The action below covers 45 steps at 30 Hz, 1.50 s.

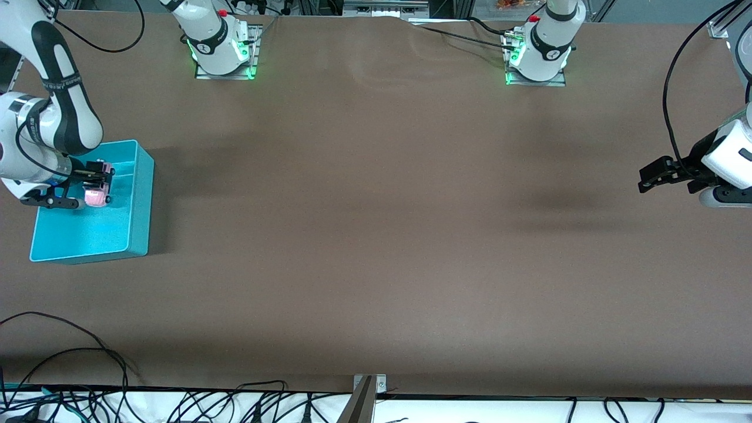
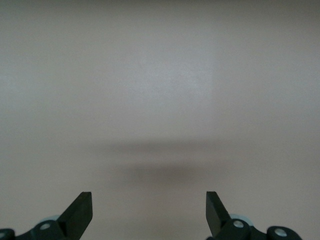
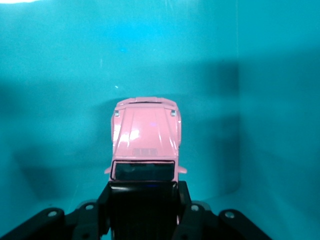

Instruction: Wind and store pink jeep toy

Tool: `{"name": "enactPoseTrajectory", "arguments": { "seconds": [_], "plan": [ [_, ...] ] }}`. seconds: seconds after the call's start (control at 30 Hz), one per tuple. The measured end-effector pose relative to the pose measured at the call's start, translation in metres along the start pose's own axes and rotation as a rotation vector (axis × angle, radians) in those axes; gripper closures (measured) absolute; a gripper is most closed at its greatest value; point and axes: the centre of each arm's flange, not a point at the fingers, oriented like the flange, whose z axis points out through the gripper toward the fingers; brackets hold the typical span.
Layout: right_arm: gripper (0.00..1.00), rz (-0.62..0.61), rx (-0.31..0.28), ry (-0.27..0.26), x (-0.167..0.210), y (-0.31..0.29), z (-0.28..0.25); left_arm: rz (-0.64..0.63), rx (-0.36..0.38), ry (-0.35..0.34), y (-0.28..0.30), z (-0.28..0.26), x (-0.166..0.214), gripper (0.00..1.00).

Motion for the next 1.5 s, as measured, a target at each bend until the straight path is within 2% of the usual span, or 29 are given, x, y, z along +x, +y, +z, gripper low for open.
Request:
{"name": "enactPoseTrajectory", "arguments": {
  "seconds": [0.1, 0.53, 0.6, 0.67, 0.73, 0.77, 0.83, 0.87, 1.0, 1.27, 1.5],
  "plan": [
    [0.48, 0.009, 0.006, -0.019, 0.000, 0.005, 0.015, 0.000, 0.000, 0.000, 0.000, 0.000, 0.000, 0.00],
    [0.46, 0.038, 0.011, -0.012, 0.000, 0.017, 0.027, 0.000, 0.000, 0.000, 0.000, 0.000, 0.000, 0.00],
    [0.39, 0.045, 0.013, -0.019, 0.001, 0.016, 0.034, 0.000, 0.000, 0.000, 0.000, 0.000, 0.000, 0.00],
    [0.26, 0.049, 0.015, -0.025, 0.001, 0.013, 0.041, 0.000, 0.000, 0.000, 0.000, 0.000, 0.000, 0.00],
    [0.22, 0.050, 0.017, -0.024, 0.004, 0.009, 0.044, 0.000, 0.000, 0.000, 0.000, 0.000, 0.000, 0.00],
    [0.13, 0.050, 0.017, -0.021, 0.005, 0.006, 0.043, 0.000, 0.000, 0.000, 0.000, 0.000, 0.000, 0.00],
    [0.09, 0.048, 0.017, -0.012, 0.010, -0.001, 0.038, 0.000, 0.000, 0.000, 0.000, 0.000, 0.000, 0.00],
    [0.01, 0.046, 0.016, -0.009, 0.012, -0.005, 0.034, 0.000, 0.000, 0.000, 0.000, 0.000, 0.000, 0.00],
    [0.00, 0.048, 0.007, -0.007, 0.020, -0.016, 0.011, 0.000, 0.000, 0.000, 0.000, 0.000, 0.000, 0.00],
    [0.00, 0.036, -0.005, -0.040, 0.022, -0.023, -0.049, 0.000, 0.000, 0.000, 0.000, 0.000, 0.000, 0.00],
    [0.00, 0.008, -0.011, -0.015, 0.020, -0.041, -0.094, 0.000, 0.000, 0.000, 0.000, 0.000, 0.000, 0.00]
  ]
}}
